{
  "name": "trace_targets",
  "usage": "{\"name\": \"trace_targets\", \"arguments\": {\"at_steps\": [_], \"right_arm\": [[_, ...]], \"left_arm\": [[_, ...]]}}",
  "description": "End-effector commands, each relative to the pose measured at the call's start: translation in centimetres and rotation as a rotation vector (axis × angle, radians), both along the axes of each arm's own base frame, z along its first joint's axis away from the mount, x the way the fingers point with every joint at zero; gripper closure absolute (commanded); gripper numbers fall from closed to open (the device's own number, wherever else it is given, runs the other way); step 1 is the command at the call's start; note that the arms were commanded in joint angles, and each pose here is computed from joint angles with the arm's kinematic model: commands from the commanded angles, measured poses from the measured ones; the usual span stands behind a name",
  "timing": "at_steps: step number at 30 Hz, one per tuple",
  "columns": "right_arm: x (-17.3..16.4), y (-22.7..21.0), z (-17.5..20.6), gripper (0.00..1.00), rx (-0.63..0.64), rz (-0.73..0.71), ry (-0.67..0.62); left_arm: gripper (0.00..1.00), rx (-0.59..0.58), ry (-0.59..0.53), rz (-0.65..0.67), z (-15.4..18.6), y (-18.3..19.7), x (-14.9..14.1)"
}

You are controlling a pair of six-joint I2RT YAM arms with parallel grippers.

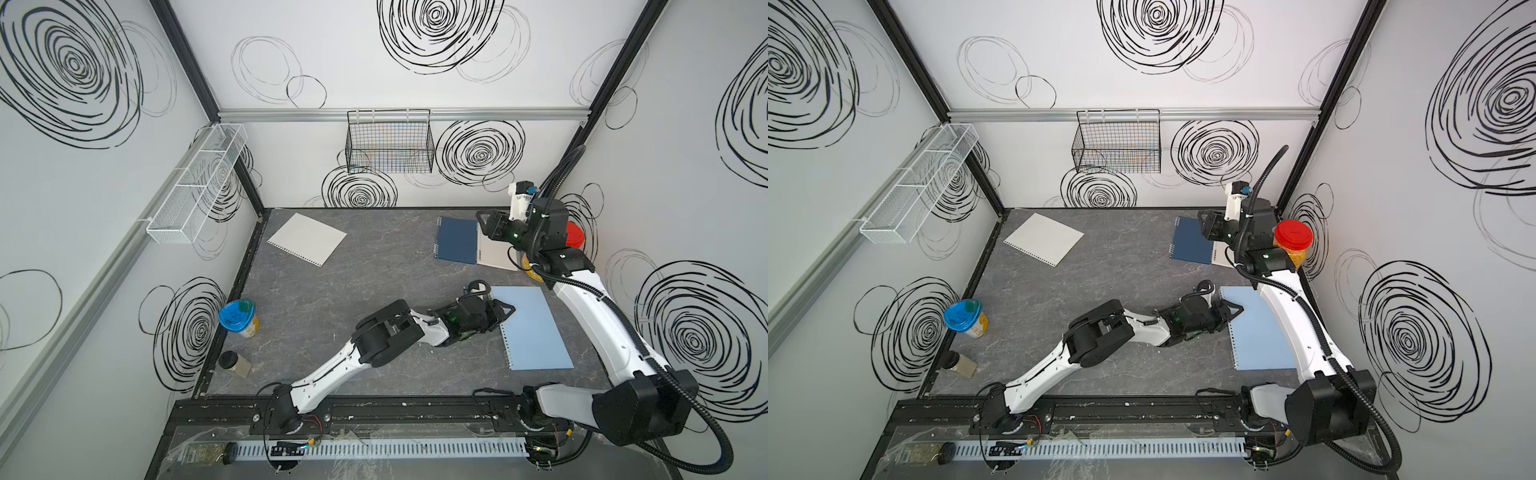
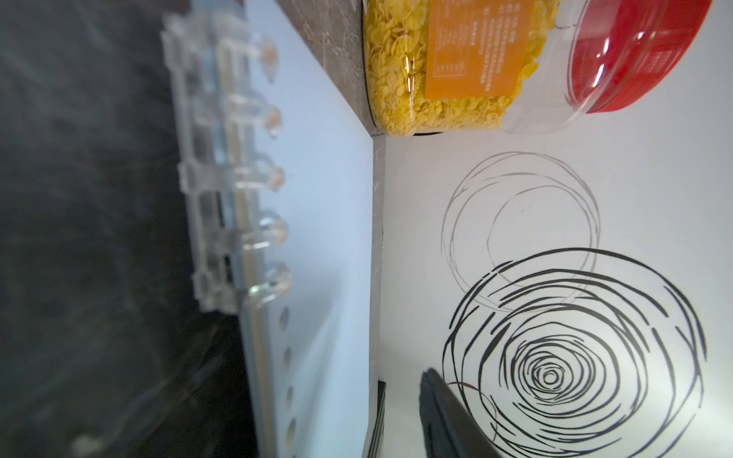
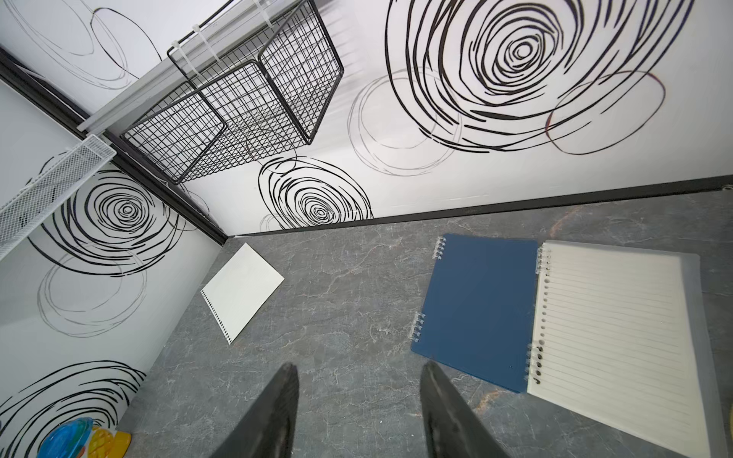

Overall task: Tear off pages from different notebooks
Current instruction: Place the notebook at the center of the board.

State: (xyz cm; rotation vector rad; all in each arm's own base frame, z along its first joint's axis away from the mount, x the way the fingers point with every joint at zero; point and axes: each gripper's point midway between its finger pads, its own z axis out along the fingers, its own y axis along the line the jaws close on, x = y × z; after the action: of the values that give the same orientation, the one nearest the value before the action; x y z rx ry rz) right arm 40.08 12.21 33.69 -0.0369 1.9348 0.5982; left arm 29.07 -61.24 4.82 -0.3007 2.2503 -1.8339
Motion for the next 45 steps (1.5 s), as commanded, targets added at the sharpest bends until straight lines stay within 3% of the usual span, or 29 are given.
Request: {"name": "trace_targets", "arguments": {"at_steps": [1, 4, 6, 9, 14, 22, 29, 37, 45], "right_arm": [[0.1, 0.0, 0.2, 0.47, 0.007, -0.001, -0.015], [0.2, 0.0, 0.1, 0.47, 0.005, -0.003, -0.013], [0.2, 0.0, 0.1, 0.47, 0.004, -0.004, -0.012], [0.3, -0.1, -0.1, 0.47, 0.0, -0.01, -0.01], [0.5, -0.2, -0.2, 0.46, 0.001, -0.016, -0.007], [0.7, -0.3, -0.2, 0.46, -0.001, -0.021, -0.006], [0.7, -0.1, -0.5, 0.46, 0.001, -0.011, 0.0], [0.8, 0.2, -0.6, 0.46, 0.006, -0.001, 0.001], [0.8, 0.1, -0.1, 0.46, 0.003, -0.005, -0.011]], "left_arm": [[0.41, -0.06, -0.083, 0.006, 5.8, 0.4, 0.6], [0.35, 0.017, -0.118, 0.032, 6.1, 1.9, 1.1], [0.26, 0.117, -0.163, 0.055, 6.2, 3.2, 1.6], [0.23, 0.257, -0.239, 0.06, 6.7, 4.4, 2.1], [0.11, 0.348, -0.286, 0.033, 7.2, 5.0, 2.4], [0.09, 0.431, -0.291, -0.012, 5.9, 5.5, 1.9], [0.08, 0.658, -0.364, -0.072, 4.3, 7.2, 1.0], [0.07, 0.701, -0.347, -0.112, 3.0, 8.0, 0.7], [0.08, 0.679, -0.31, -0.208, 1.0, 6.5, -0.6]]}}
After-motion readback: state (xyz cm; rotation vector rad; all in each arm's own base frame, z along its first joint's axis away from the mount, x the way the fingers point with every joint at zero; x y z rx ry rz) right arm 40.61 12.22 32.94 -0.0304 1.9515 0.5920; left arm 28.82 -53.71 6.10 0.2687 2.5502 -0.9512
